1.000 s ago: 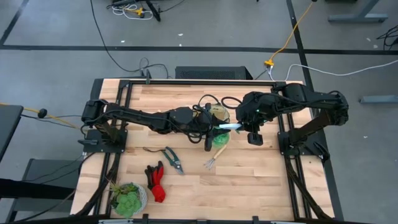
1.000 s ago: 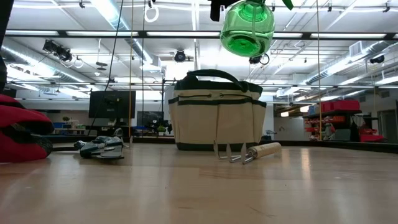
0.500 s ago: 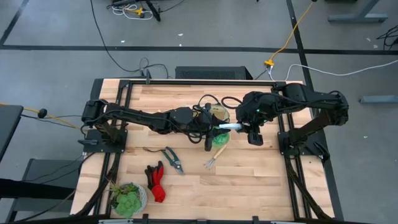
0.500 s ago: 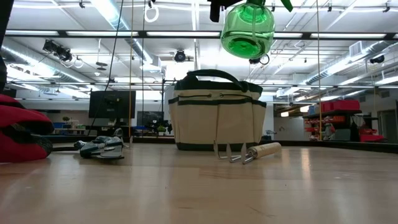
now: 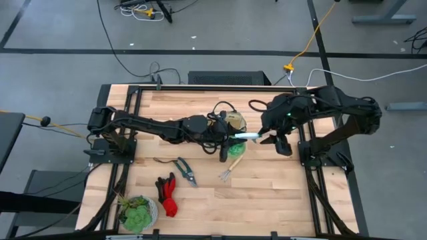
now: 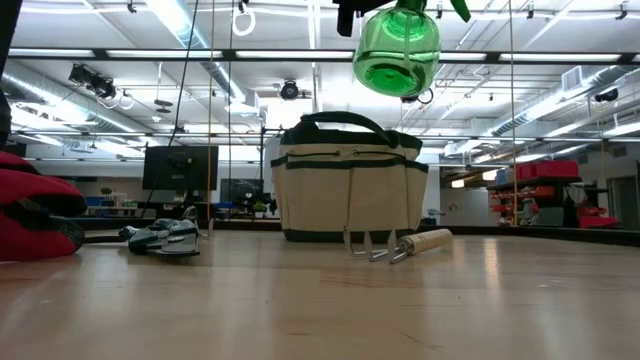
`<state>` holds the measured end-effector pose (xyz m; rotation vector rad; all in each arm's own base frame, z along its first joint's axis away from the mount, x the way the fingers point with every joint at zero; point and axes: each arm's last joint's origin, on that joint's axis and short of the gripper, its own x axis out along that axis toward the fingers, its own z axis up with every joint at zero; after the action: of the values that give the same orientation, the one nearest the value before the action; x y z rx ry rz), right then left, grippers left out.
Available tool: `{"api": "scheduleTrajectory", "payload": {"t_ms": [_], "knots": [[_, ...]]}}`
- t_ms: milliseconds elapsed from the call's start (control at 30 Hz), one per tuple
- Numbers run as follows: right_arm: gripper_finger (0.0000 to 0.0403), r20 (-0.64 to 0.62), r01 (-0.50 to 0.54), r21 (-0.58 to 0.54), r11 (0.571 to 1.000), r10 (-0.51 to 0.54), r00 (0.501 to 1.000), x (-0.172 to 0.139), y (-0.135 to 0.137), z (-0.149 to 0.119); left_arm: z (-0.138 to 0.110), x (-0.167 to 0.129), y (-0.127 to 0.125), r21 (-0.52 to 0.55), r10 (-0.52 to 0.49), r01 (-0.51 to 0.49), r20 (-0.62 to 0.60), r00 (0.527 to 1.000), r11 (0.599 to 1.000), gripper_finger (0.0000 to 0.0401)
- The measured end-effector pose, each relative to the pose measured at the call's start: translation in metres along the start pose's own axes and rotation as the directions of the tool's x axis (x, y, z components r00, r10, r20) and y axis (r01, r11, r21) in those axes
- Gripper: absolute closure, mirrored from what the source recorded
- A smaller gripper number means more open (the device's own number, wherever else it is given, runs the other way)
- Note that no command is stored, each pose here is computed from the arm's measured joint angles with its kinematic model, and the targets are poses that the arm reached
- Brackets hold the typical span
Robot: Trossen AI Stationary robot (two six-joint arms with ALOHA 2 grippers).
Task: Pick & Place Garden tools in Gardening bag
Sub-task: Put the green spray bottle into the gardening bag
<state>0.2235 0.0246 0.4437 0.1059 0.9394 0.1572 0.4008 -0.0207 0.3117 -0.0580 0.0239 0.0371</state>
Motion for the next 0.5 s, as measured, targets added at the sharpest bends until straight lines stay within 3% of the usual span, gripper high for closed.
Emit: {"api": "scheduleTrajectory", "payload": {"t_ms": [300, 500], "knots": [[0.0246, 0.042, -0.004, 0.045, 0.999, 0.002, 0.999, -0.014, 0.001, -0.006, 0.002, -0.003, 0.002, 0.032, 0.052, -0.051, -0.023, 0.998, 0.998, 0.03], [0.0257, 0.042, -0.002, 0.045, 0.999, 0.001, 0.999, -0.013, 0.001, -0.005, 0.017, -0.019, 0.005, 0.059, 0.091, -0.088, -0.057, 0.994, 0.994, 0.03]]}}
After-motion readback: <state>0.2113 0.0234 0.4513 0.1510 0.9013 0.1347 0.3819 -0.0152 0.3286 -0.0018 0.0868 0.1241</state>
